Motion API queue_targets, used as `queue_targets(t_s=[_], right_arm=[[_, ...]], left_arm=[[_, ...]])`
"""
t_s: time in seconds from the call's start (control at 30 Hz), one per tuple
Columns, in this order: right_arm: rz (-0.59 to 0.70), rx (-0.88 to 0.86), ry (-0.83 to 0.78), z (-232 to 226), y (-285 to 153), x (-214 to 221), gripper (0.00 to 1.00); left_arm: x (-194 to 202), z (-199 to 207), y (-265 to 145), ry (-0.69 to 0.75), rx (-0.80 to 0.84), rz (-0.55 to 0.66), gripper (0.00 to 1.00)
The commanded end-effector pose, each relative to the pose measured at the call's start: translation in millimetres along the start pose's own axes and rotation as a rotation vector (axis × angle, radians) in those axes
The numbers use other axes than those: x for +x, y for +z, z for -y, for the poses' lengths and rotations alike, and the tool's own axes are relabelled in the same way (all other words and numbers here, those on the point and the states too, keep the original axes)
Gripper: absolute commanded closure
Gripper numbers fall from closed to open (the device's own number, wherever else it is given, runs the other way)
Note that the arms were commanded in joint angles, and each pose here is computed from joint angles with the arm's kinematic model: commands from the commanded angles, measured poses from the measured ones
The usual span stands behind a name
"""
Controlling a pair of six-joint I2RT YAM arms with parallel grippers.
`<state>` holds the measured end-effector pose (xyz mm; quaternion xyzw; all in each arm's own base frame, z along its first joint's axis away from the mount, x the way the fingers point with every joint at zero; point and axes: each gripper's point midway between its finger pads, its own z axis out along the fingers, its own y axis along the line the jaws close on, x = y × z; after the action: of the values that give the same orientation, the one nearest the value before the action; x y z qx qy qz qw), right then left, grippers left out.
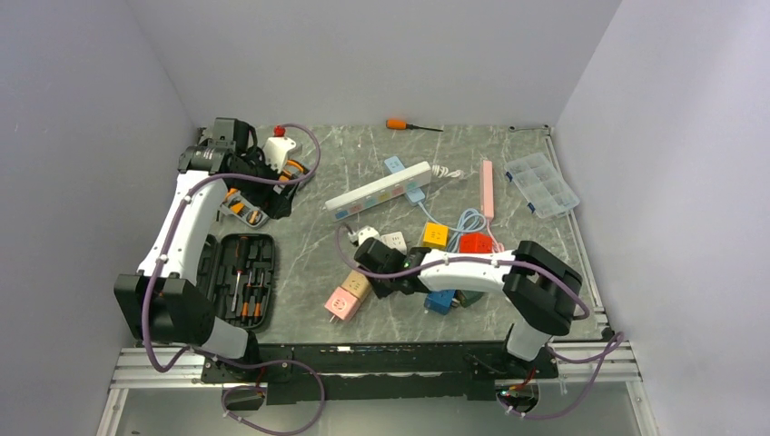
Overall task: Pull the plug off the socket
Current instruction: Remove the plug from the socket.
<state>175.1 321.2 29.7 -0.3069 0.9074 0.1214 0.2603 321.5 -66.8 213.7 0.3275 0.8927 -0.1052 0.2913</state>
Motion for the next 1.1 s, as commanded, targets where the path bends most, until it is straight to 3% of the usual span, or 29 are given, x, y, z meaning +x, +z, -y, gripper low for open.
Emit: queue_targets(t_s=[0.0,0.27,0.37,0.5,0.63,0.77,0.87,1.07], right_arm=[[0.091,0.027,-0.009,12,0,-49,0.98],[0.081,-0.061,-0.031,-11,23,-78,0.96],[0.072,0.017,-0.017,2,24,-79,0.96],[0.109,0.123,0.014,27,8,-87,0.89],[0.175,0.178,0.005,32,-15,-127,0.8],[0.216,0.158,0.046,26,-43,-150,0.83],[0.199,0.131,0.107,28,-52,-127,1.0],[0.119,0.114,0.14,26,-57,-52,1.0]], left_arm=[[3,-10,-6,0.037,-0.062,-0.004,0.01],[-1,-4,-18,0.021,-0.023,0.068,0.01],[-1,-11,-24,0.002,-0.027,0.078,0.01],[2,-21,-26,-0.005,-0.053,0.068,0.01],[3,-26,-25,-0.017,-0.067,0.069,0.01],[7,-13,-27,0.009,0.0,0.067,0.0],[12,-12,-27,0.035,-0.004,0.058,0.01],[14,-15,-34,0.04,-0.038,0.061,0.0]])
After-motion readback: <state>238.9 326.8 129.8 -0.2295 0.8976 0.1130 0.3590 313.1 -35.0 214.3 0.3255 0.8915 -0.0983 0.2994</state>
